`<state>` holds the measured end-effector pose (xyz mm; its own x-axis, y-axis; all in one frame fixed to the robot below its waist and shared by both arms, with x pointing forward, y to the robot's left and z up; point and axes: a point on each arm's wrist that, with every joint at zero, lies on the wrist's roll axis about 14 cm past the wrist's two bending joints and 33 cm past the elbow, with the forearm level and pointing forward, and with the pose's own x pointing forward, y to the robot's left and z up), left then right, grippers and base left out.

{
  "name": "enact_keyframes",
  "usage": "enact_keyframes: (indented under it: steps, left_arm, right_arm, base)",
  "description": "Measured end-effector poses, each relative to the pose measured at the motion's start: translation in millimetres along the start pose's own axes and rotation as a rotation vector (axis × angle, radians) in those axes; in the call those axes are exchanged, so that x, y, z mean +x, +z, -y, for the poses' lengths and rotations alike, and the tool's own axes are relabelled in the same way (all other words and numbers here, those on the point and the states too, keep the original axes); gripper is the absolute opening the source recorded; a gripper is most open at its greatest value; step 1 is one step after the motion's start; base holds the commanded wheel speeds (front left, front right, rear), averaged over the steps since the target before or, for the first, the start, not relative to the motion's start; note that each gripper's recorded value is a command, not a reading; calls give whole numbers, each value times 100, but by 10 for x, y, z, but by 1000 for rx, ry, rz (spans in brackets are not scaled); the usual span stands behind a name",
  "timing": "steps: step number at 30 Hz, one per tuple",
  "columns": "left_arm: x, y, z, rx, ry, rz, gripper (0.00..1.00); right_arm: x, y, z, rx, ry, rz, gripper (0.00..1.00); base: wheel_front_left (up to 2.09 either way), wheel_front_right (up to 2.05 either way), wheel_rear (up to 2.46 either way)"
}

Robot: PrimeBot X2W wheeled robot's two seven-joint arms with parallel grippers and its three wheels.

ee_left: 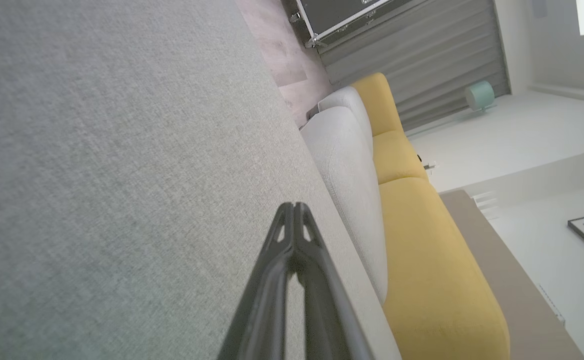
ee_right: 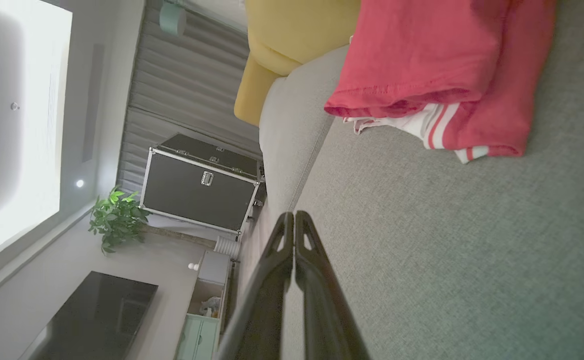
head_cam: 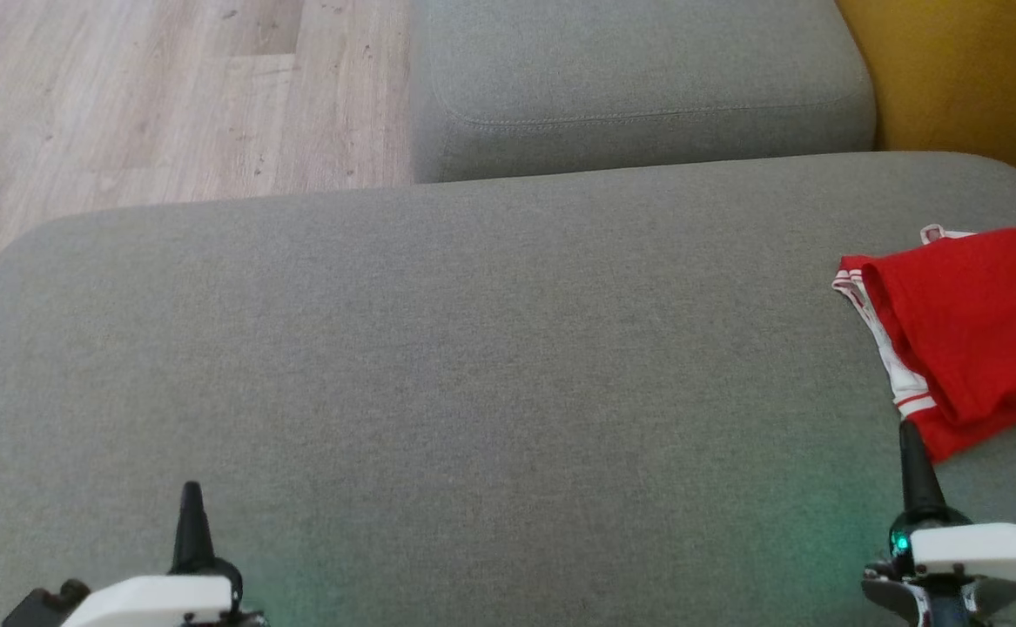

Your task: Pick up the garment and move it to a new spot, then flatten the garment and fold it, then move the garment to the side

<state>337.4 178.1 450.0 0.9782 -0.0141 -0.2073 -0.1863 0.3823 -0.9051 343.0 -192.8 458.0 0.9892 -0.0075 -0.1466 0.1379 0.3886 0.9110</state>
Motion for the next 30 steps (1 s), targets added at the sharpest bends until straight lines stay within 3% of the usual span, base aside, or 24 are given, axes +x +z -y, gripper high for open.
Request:
enact_keyframes:
  steps: [30]
  left_arm:
    - [262,192,222,-344,-93,11,0]
  right_arm:
    - [227,190,-122,350,38,31,0]
  base:
    - [0,0,0]
